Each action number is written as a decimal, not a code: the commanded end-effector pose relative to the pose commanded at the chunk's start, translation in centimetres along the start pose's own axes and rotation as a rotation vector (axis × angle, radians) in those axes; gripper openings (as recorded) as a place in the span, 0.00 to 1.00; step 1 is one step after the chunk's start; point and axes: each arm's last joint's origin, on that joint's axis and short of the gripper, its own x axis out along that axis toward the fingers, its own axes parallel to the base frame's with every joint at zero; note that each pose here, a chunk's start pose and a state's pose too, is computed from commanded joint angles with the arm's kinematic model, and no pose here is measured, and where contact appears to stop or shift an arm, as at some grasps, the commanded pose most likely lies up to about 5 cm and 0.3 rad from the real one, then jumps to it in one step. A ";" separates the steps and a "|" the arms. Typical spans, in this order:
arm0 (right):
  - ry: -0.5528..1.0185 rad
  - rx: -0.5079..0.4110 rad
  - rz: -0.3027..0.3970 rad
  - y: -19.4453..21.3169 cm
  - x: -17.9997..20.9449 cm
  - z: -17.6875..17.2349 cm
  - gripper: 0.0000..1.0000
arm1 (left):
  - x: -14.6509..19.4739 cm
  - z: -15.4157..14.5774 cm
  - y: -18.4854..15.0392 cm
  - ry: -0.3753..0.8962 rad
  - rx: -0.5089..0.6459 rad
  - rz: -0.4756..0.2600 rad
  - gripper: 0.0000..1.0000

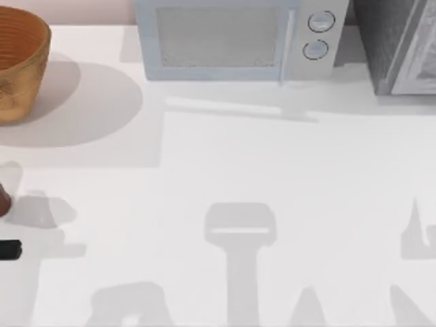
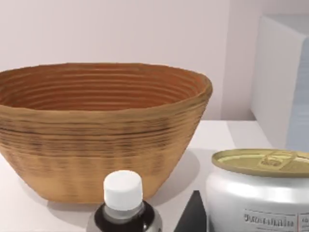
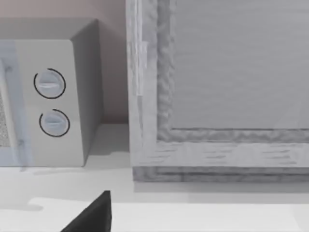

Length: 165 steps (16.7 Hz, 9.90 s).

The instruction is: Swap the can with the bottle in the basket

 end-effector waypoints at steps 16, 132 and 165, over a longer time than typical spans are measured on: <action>0.000 0.000 0.000 0.0 0.0 0.0 1.00 | 1.7 -1.0 -0.4 0.204 -0.006 -0.091 0.00; 0.000 0.000 0.000 0.0 0.0 0.0 1.00 | 3.6 -0.7 1.6 0.060 0.033 0.019 1.00; 0.000 0.000 0.000 0.0 0.0 0.0 1.00 | 10.9 -8.4 5.6 0.199 0.001 -0.021 1.00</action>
